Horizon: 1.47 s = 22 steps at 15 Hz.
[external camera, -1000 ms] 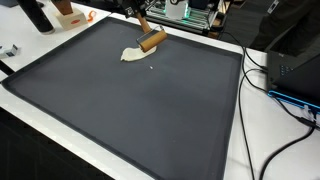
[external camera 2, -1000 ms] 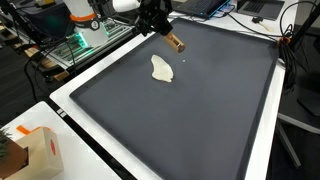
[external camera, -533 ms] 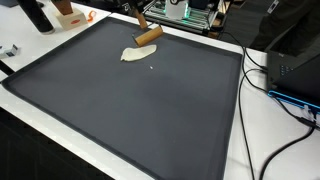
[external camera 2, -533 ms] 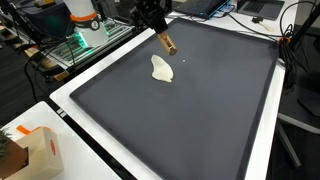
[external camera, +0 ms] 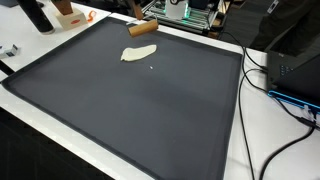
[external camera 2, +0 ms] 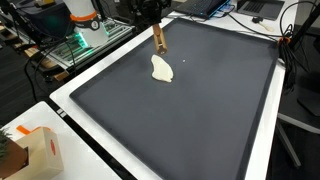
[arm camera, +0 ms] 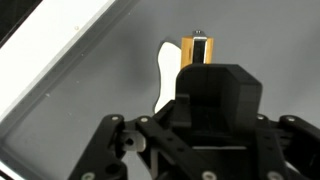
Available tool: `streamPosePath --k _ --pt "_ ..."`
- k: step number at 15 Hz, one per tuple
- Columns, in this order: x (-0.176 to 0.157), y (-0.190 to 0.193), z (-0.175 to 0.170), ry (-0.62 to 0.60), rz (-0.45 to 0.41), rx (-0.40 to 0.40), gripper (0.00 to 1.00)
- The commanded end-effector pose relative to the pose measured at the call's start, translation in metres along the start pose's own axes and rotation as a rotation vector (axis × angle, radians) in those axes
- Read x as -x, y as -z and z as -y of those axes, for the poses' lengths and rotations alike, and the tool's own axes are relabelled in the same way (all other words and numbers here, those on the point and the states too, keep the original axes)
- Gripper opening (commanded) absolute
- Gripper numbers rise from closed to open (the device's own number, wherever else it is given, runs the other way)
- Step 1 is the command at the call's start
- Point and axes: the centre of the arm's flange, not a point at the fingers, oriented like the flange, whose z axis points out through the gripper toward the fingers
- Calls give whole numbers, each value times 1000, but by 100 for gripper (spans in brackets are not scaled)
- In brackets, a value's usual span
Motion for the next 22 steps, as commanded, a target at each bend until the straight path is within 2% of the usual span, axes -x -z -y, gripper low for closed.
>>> streamPosePath --k 1,8,17,22 --pt "8 16 9 -138 -57 114 21" --pt "9 10 13 -329 -225 354 21" --pt "-8 -36 16 -386 -342 594 21" --pt "-15 -65 23 -379 -364 663 21"
